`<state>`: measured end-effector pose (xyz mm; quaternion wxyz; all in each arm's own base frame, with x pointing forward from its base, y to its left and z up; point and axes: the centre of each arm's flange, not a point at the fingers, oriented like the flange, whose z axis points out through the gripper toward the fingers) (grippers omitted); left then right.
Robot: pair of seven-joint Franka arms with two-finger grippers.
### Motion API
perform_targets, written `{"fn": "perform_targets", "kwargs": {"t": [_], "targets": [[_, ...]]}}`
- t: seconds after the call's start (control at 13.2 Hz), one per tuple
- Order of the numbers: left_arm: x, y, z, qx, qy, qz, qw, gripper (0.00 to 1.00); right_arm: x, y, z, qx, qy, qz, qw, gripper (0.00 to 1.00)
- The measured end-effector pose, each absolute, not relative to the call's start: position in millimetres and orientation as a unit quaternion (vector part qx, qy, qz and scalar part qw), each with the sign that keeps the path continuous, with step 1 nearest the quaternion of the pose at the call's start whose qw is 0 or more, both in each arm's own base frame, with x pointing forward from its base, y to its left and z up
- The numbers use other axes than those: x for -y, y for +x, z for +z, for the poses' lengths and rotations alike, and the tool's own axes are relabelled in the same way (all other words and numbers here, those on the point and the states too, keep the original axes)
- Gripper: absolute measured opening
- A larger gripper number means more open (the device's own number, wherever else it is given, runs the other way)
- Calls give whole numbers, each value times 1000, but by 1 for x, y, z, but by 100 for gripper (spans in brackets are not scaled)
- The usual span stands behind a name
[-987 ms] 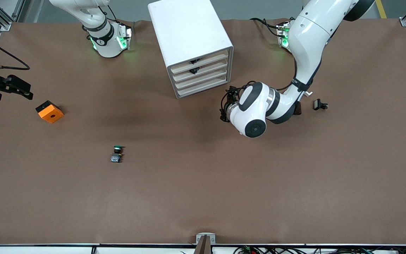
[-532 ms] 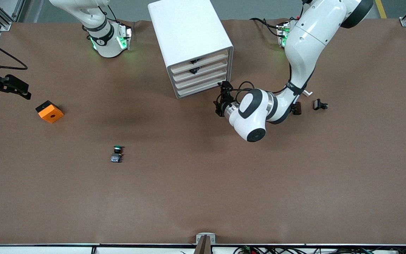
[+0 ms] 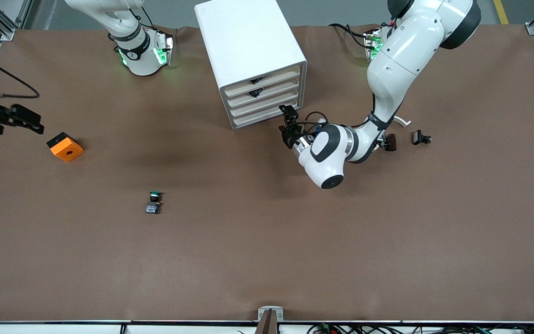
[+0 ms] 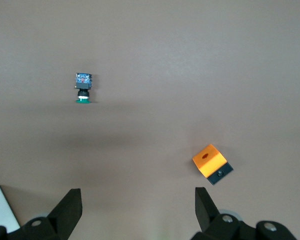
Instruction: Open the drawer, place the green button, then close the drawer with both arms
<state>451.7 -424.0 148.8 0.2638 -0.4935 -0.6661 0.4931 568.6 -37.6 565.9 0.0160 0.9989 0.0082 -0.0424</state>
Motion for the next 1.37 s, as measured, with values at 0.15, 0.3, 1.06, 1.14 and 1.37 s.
{"fn": "perform_targets", "kwargs": {"t": [0.15,0.3,1.06,1.14,1.37], "targets": [[439,432,137,670,-479,484,295,87,30,591,538,-15,999,-44,18,100],[449,418,128,673,-469,476,317,79,4,609,514,-19,999,-35,9,100],[459,415,135,678,-449,472,341,14,-101,625,311,76,997,17,-5,100],[459,416,135,678,-448,471,341,14,-108,626,294,81,997,20,-4,100],[457,421,136,682,-447,470,337,14,-117,627,245,85,996,15,0,100]]}}
